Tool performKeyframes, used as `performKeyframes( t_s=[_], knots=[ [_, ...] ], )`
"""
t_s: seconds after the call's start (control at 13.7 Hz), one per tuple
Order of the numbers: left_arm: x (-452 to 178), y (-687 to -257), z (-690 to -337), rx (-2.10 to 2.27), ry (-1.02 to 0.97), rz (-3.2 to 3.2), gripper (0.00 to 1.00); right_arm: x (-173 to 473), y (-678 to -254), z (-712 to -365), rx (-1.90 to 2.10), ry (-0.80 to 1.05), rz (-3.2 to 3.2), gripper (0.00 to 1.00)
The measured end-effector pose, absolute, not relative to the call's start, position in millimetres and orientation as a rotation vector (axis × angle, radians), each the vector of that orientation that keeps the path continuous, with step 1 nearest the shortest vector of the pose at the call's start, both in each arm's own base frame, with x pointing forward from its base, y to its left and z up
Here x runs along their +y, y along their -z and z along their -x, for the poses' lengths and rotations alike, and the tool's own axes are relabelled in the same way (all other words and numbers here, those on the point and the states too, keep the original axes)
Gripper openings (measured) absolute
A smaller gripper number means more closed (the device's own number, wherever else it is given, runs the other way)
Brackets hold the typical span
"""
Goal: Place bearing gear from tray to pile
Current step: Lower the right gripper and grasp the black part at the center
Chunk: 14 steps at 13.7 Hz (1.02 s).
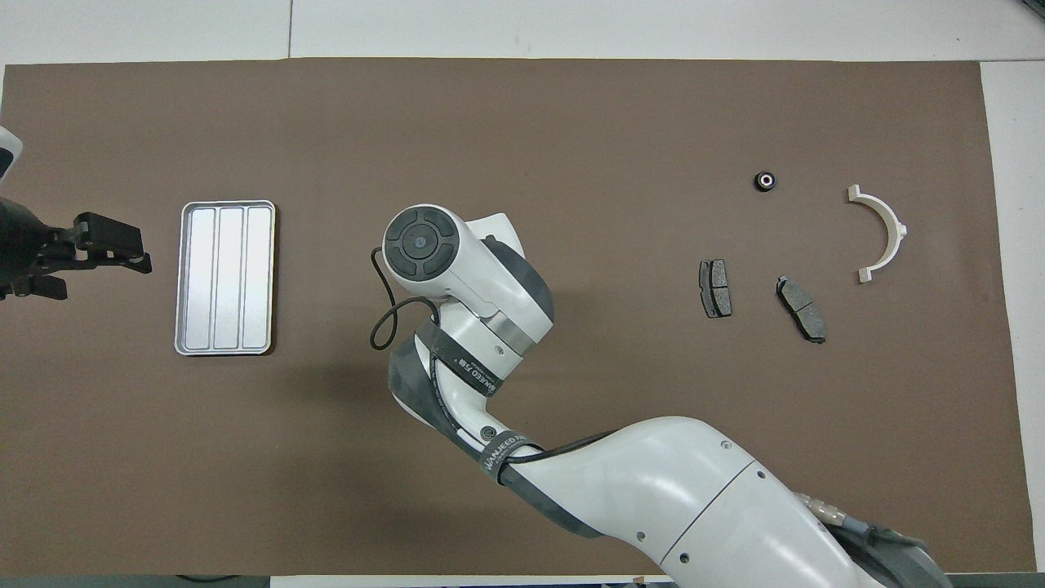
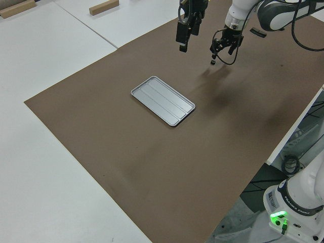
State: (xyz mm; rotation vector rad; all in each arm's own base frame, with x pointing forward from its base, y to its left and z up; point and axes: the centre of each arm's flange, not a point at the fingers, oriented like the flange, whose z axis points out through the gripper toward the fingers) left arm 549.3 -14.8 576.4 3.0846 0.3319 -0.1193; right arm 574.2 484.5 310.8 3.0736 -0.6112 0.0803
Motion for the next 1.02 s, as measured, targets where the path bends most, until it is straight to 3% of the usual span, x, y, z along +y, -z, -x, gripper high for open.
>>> performKeyframes(
  t_s=[0.51, 0.59, 0.66, 0.73, 1.02],
  knots=[
    [-16.9, -576.4, -549.3, 0.326, 0.119, -3.085, 1.0, 496.2, -284.5, -577.7, -0.588, -0.08, -3.067, 1.0],
    [-17.0, -576.4, -549.3, 0.326, 0.119, -3.086, 1.0, 495.9, -282.7, -578.1, -0.588, -0.079, -3.065, 0.92],
    [-17.0, -576.4, -549.3, 0.326, 0.119, -3.086, 1.0, 495.7, -281.7, -578.4, -0.589, -0.079, -3.065, 0.91],
    [-17.0, -576.4, -549.3, 0.326, 0.119, -3.086, 1.0, 495.4, -281.5, -578.8, -0.59, -0.08, -3.065, 0.85],
    [-17.1, -576.4, -549.3, 0.325, 0.119, -3.086, 1.0, 494.6, -288.6, -583.3, -0.6, -0.101, -3.073, 0.38]
  ],
)
